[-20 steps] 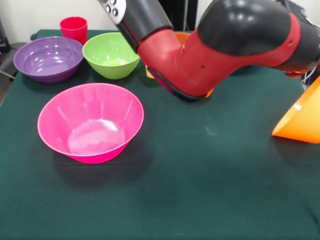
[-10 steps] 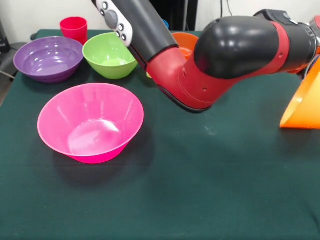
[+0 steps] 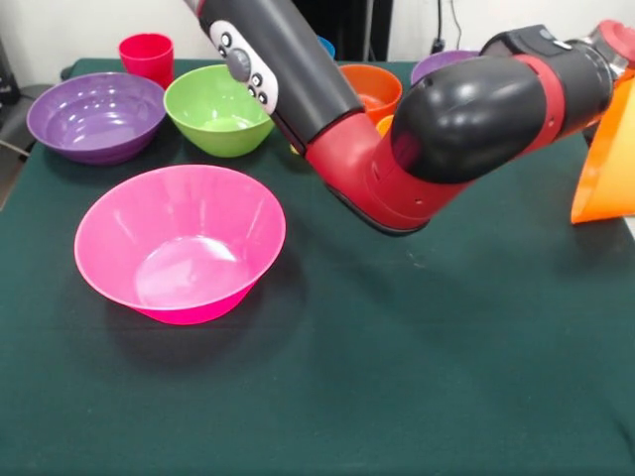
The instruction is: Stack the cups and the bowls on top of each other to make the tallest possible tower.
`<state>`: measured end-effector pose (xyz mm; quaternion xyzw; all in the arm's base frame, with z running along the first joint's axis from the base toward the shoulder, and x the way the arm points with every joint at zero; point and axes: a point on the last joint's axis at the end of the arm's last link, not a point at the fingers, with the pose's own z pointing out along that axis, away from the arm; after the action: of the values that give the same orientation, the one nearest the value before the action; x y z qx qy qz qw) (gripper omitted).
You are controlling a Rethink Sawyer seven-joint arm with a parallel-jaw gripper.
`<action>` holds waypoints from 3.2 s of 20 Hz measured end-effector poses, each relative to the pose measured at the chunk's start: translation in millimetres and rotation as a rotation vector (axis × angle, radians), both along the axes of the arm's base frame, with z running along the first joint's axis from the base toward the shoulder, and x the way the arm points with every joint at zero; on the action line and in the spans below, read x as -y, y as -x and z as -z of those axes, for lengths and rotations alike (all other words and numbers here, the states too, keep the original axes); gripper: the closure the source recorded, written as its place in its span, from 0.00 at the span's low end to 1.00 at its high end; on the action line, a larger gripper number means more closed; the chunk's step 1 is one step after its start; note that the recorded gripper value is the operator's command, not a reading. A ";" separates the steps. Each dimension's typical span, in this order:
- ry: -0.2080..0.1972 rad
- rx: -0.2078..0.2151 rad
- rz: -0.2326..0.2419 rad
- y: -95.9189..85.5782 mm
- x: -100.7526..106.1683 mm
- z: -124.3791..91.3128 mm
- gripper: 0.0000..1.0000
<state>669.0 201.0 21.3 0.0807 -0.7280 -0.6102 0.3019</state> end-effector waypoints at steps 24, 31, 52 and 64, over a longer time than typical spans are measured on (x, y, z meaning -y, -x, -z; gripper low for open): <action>-0.051 0.333 0.023 -70.7 80.7 9.2 1.00; -0.144 0.295 -0.043 -67.6 104.7 11.8 1.00; -0.606 0.104 -0.025 -8.1 68.1 26.9 1.00; -0.829 0.071 -0.100 7.6 58.9 9.2 1.00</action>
<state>661.4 142.1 12.1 0.2517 -0.4258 -0.8331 0.2476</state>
